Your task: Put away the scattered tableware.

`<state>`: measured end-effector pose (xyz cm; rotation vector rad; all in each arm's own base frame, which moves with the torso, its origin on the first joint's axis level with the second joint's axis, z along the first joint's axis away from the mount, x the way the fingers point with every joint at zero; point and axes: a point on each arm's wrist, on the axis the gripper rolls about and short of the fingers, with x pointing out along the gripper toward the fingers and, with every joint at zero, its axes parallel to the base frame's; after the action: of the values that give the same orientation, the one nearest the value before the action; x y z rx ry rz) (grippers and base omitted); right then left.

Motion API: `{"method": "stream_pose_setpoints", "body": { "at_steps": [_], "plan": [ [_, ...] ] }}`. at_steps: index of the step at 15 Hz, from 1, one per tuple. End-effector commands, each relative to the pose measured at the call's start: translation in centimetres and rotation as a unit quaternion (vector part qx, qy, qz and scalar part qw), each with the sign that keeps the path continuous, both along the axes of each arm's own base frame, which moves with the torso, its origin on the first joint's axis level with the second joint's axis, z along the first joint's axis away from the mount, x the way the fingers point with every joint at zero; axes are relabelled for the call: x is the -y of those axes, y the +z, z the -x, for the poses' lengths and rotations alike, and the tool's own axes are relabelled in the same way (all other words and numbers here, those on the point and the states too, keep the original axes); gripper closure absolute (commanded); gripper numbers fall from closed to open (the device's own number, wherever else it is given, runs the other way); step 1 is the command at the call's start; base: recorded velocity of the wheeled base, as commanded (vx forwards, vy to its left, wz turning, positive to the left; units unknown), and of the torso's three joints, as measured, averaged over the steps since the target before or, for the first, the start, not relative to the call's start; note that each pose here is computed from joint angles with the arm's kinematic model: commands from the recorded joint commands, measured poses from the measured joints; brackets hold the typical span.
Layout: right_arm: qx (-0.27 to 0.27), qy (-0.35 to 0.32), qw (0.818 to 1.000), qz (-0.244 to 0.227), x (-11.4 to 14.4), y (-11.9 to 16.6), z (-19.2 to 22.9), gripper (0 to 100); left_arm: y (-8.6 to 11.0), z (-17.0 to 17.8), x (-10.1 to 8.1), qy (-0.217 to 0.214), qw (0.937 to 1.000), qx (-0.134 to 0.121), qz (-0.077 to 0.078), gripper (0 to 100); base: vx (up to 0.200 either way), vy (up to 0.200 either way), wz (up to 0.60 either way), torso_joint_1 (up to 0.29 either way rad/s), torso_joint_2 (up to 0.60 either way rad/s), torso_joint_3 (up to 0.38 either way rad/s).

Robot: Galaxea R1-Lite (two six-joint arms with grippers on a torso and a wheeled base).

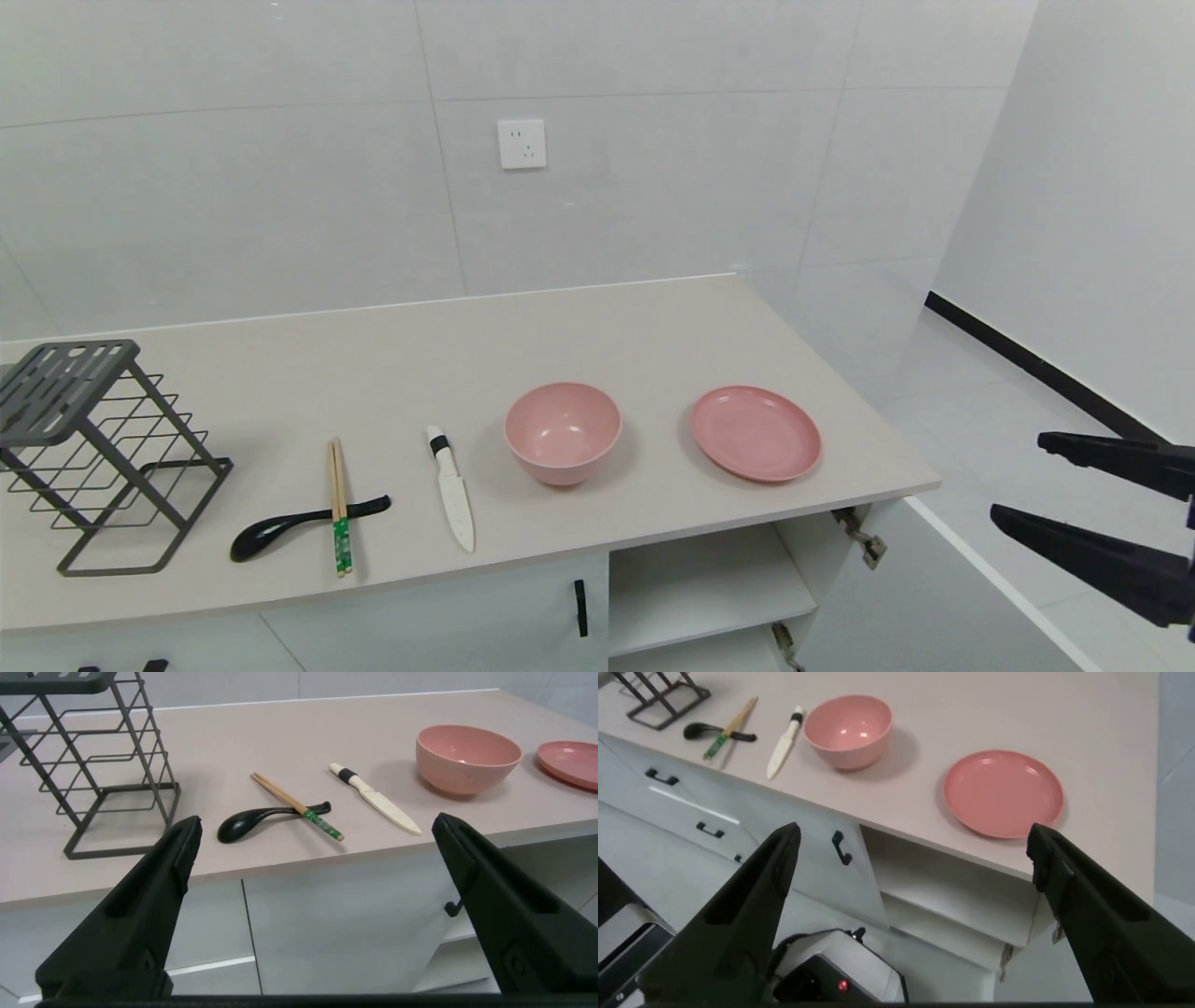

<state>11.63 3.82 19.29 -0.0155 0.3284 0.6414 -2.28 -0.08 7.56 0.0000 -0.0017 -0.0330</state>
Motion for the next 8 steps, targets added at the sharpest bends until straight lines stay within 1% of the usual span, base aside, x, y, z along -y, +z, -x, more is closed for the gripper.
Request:
{"method": "stream_pose_setpoints", "body": {
  "at_steps": [1,5,8],
  "plan": [
    [-0.035,0.008,0.999,0.021,-0.5,-1.1,-1.8,0,0.0,0.0,0.0,0.0,1.0,-0.001,0.0,0,0.0,0.0,0.0,0.0,0.0,0.0],
    [-0.049,0.007,0.998,0.032,-1.1,-2.3,-4.5,0,0.0,0.0,0.0,0.0,1.0,-0.001,0.001,0,0.0,0.0,0.0,0.0,0.0,0.0],
    [-0.066,-0.02,0.997,0.044,-1.4,-4.2,-7.3,0,0.0,0.0,0.0,0.001,1.0,-0.001,0.001,0,0.0,0.0,0.0,0.0,0.0,0.0]
  ]
}}
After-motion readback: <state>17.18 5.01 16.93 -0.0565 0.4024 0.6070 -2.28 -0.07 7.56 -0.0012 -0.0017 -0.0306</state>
